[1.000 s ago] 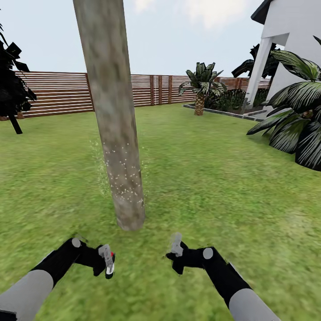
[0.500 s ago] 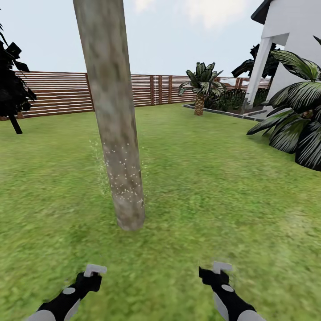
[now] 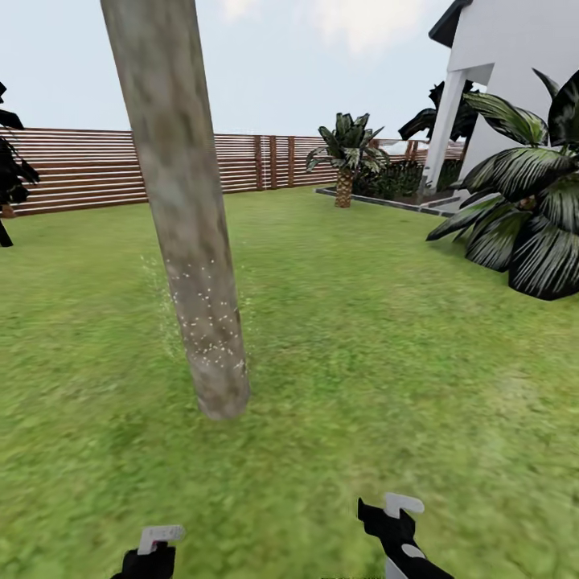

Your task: In the garden, pick up the pesticide atomizer on the floor and spray pesticide onto both trees until each tree trunk is fully covered.

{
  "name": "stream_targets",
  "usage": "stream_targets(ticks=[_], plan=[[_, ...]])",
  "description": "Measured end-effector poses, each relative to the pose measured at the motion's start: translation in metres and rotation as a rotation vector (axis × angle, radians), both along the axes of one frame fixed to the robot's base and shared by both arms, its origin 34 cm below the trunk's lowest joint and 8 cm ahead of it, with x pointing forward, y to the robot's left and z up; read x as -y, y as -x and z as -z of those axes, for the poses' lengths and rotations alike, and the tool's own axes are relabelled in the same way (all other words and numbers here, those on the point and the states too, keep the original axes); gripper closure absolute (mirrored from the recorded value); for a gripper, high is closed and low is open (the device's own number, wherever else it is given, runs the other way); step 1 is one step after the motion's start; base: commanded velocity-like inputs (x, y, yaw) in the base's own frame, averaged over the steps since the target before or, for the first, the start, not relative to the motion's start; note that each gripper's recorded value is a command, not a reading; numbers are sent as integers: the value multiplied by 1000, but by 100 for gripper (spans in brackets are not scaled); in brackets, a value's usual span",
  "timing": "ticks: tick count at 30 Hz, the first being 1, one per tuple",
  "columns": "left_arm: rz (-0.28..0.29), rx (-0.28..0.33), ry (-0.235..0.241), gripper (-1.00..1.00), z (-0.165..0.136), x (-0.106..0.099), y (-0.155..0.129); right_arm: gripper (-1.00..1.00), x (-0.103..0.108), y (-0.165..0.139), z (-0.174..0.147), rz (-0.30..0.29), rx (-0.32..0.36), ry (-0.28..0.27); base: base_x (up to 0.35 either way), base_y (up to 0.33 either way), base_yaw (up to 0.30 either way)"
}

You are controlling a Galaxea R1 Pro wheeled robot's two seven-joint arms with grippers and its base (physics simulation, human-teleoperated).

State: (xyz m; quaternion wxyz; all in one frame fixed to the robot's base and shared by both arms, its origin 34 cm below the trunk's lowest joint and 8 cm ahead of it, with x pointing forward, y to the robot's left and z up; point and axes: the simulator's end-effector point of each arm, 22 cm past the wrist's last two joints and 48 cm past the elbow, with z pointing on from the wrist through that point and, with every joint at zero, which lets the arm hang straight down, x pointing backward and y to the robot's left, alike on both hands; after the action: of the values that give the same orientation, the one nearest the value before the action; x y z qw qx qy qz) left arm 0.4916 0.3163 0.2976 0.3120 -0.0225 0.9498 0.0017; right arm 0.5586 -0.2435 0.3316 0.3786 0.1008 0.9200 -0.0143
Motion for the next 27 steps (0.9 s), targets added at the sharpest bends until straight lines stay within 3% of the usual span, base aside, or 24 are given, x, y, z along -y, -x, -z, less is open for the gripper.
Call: stream_targets(ticks=[14,20,27], plan=[[1,-16,3,100,-7,3,11,-100,-2,-2,-13,-3,-1,-2,0,0,-300],[-2,-16,3,100,-20,1,9,-100,-3,-5,-25,-4,-1,-5,0,0,-77],[-3,-19,3,100,-22,1,9,-100,-3,-5,-28,-4,-2,-5,-48,0,-271]])
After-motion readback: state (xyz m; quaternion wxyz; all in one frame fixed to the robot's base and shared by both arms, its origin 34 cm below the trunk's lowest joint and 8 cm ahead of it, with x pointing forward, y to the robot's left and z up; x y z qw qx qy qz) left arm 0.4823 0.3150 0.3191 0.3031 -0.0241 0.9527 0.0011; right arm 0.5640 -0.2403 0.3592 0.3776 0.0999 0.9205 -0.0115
